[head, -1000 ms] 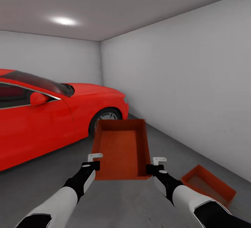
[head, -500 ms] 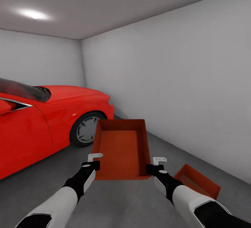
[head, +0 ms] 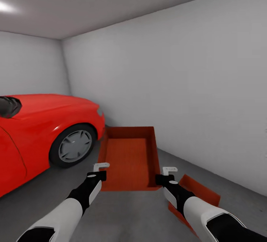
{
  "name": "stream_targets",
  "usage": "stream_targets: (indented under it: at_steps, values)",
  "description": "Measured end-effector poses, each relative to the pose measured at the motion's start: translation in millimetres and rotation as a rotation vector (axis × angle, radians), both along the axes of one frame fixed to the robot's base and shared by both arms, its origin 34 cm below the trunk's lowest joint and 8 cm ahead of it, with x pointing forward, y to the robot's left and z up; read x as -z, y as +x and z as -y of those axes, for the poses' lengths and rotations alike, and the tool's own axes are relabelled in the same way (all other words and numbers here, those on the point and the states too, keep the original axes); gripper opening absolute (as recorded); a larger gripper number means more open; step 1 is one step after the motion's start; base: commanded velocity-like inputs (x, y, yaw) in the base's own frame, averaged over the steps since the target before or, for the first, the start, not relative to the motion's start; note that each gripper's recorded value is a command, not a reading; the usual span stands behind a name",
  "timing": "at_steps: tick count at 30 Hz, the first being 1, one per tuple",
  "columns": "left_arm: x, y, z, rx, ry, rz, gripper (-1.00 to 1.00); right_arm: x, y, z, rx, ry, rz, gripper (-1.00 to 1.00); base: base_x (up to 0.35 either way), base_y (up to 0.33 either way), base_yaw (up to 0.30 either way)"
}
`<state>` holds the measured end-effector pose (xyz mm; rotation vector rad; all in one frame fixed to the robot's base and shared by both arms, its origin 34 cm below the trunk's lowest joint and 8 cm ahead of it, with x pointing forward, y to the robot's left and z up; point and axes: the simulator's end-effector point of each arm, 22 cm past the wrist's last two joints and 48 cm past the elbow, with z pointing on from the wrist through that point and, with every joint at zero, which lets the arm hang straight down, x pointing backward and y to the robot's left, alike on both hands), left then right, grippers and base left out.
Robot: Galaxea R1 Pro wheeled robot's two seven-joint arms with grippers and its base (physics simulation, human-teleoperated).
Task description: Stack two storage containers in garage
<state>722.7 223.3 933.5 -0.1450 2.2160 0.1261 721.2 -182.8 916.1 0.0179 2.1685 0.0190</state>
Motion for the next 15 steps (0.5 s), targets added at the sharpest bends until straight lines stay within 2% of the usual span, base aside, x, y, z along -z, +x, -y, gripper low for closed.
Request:
stream_targets:
  at_steps: [15]
  values:
    - [0.2, -0.1, -0.1, 0.0, 0.0, 0.0, -1.0, 0.1, -0.1, -0.1, 0.0, 0.0, 0.0, -1.0, 0.322, 0.0, -0.282]
